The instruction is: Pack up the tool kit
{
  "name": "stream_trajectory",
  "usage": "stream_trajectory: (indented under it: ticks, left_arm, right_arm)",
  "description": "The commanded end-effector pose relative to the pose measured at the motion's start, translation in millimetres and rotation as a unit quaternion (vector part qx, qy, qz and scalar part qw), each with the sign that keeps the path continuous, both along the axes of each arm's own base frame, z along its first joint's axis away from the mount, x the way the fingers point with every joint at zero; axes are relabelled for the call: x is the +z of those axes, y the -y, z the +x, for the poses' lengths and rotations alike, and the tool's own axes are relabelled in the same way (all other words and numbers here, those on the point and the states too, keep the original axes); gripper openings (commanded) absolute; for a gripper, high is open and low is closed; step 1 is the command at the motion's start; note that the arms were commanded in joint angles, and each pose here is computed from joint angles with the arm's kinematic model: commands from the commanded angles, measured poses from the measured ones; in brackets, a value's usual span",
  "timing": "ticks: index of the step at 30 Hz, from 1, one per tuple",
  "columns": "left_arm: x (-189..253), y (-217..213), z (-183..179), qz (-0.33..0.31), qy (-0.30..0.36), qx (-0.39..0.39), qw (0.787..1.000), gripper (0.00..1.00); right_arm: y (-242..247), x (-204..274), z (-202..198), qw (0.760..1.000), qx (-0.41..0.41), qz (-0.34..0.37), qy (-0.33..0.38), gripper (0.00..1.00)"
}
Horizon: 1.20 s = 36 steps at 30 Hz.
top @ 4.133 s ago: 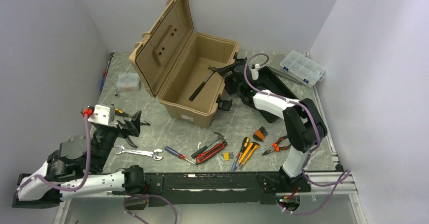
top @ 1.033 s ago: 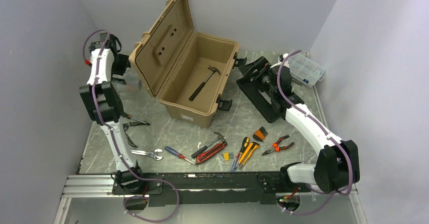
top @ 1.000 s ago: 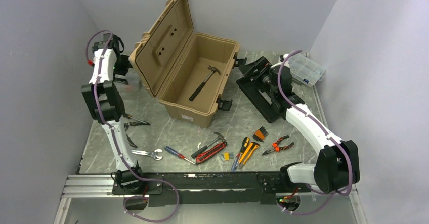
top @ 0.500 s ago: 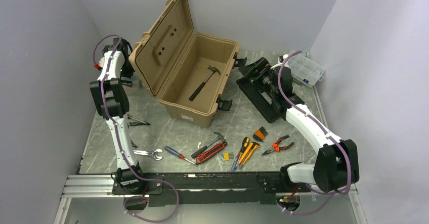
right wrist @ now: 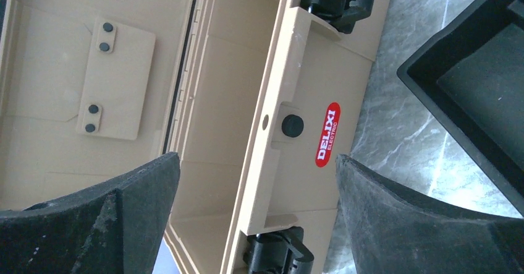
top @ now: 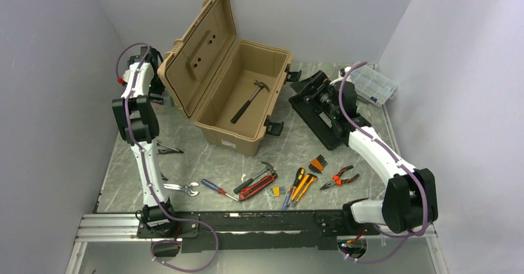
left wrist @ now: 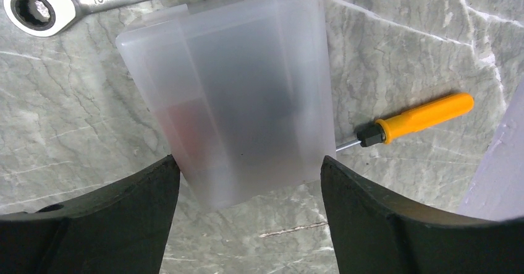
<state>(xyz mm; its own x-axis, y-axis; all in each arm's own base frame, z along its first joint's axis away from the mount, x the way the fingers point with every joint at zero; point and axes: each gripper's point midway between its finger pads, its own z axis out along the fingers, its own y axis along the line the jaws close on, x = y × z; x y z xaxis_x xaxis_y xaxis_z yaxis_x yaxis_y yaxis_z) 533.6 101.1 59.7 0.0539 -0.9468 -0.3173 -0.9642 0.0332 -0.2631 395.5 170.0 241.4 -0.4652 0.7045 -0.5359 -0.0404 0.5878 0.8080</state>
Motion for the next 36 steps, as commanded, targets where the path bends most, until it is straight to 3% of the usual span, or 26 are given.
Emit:
stream_trajectory:
  ticks: [1,16,21,27,33,36]
  left_arm:
    - [1,13,5,-0.018,0.008,-0.001,1.000,0.84]
    - [-15,48,-99,-0.038,-0.047,-0.032,0.998,0.81]
    - [16,42,-86,-0.004,0.014,-0.067,0.998,0.81]
    - [54,27,-72,0.017,0.060,-0.055,0.997,0.86]
    - [98,5,-32,0.052,0.108,-0.112,0.987,0.87]
    - [124,0,0,0.075,0.166,-0.160,0.970,0.85]
  right_arm:
    - [-2,15,4,0.999,0.006,0.016,0.027,0.97]
    - [-6,16,0,0.999,0.020,0.037,0.027,0.97]
    - [-8,15,-2,0.999,0.024,0.040,0.025,0.96]
    - [-7,16,-4,0.999,0.024,0.040,0.026,0.96]
    - [-3,15,-6,0.999,0.020,0.031,0.024,0.96]
    - [-2,13,-6,0.999,0.020,0.031,0.023,0.96]
